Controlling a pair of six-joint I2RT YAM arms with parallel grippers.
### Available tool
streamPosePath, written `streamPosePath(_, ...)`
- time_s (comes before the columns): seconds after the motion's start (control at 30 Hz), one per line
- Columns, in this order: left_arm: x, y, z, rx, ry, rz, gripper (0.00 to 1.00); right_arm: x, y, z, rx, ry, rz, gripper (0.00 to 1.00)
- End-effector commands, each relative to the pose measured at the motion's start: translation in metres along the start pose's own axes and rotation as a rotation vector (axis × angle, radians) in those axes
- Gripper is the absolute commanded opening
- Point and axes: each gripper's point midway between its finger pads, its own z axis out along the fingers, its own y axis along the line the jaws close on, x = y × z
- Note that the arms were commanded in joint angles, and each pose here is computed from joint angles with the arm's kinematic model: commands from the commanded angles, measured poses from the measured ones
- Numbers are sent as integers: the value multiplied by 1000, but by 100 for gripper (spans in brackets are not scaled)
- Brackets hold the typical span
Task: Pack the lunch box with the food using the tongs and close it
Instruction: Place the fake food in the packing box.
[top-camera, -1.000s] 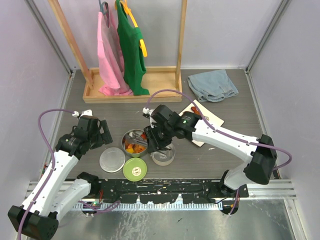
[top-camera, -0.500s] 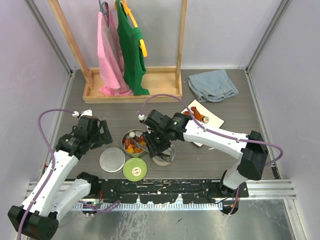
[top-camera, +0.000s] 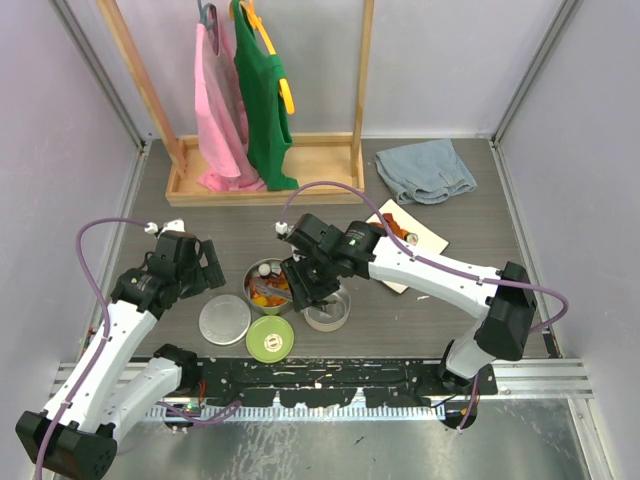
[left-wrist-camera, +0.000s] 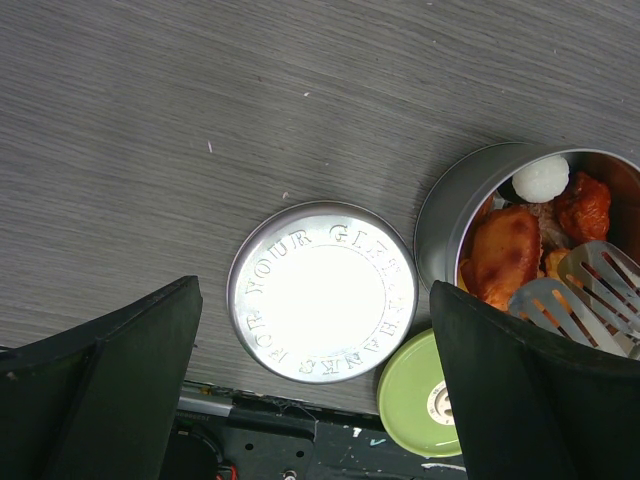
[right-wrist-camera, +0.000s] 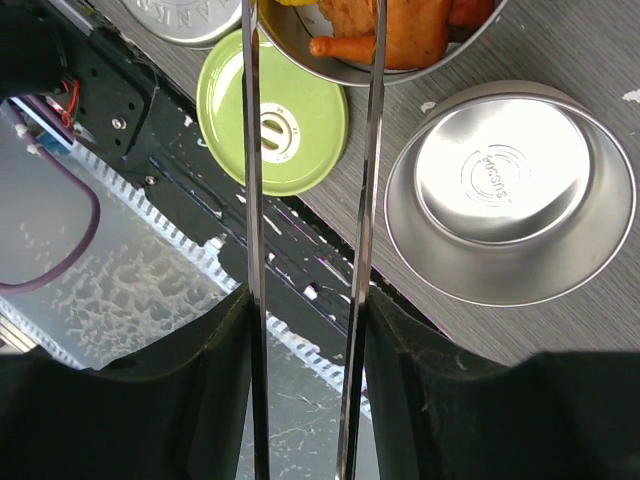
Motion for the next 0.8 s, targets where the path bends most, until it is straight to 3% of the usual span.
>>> streamPosePath(0.0, -16, -6, -5, 28, -59, -16, 98, -20, 23, -8, -70, -72, 0, 50)
streamPosePath(0.27, -16, -6, -5, 29, -58, -15, 98, -10, 16, 11, 48, 3, -26, 51)
streamPosePath(0.53, -16, -6, -5, 28, -59, -15, 98, -11, -7, -11, 178, -37, -26, 38)
streamPosePath(0.77, -16, -6, -5, 30, -59, -15, 98, 7, -24, -22, 214, -12, -22, 38)
